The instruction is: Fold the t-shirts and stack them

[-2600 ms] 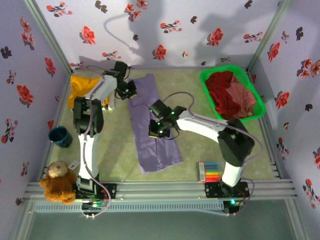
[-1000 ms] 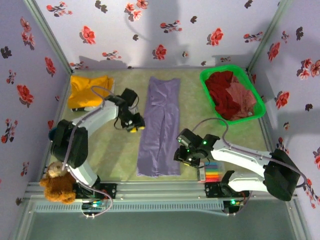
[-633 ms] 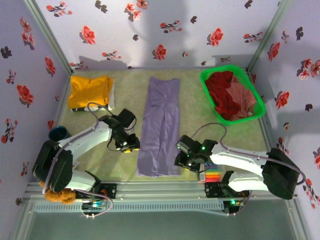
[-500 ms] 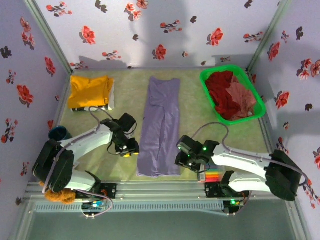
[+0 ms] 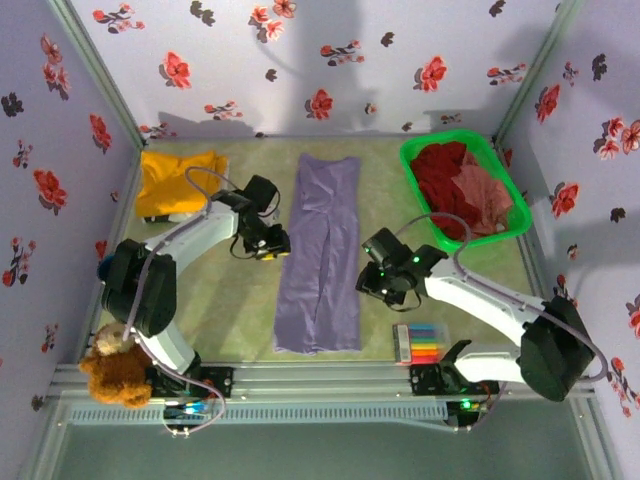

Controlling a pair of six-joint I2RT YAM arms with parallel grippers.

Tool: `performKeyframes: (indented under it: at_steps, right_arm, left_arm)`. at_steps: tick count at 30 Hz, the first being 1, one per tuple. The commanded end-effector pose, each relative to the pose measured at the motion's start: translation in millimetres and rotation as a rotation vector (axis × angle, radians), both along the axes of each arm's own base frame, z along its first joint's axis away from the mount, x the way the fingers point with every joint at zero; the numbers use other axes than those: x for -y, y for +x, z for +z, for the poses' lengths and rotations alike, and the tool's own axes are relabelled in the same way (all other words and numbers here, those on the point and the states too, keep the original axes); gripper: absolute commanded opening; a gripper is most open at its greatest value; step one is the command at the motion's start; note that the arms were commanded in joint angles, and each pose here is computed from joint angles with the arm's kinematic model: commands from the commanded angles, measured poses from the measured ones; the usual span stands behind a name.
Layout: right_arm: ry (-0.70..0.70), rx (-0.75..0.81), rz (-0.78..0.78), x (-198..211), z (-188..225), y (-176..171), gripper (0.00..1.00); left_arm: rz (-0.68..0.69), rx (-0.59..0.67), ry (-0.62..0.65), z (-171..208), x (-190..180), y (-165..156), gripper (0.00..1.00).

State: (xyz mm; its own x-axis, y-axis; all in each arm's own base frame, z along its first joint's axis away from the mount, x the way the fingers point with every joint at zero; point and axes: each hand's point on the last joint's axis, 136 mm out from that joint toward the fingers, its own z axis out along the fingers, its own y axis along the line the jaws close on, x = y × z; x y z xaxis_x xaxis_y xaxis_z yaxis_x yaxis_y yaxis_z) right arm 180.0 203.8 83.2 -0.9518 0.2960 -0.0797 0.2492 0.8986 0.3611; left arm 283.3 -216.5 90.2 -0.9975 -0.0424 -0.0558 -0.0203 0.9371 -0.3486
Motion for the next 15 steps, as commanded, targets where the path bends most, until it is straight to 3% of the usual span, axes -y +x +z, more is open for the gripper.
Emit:
performKeyframes:
  at_steps: [1, 8, 15]
  right_arm:
    - [-0.015, -0.055, 0.029, -4, -12, -24, 0.42]
    - [-0.038, -0.102, 0.118, -28, -29, -62, 0.42]
    - [-0.077, -0.115, 0.141, -22, -37, -82, 0.43]
  left_arm:
    - [-0.038, -0.076, 0.011, -4, -9, -36, 0.33]
    - [-0.019, -0.129, -0.004, -17, -8, -100, 0.35]
    - [-0.003, -0.173, 0.032, -31, -24, -150, 0.39]
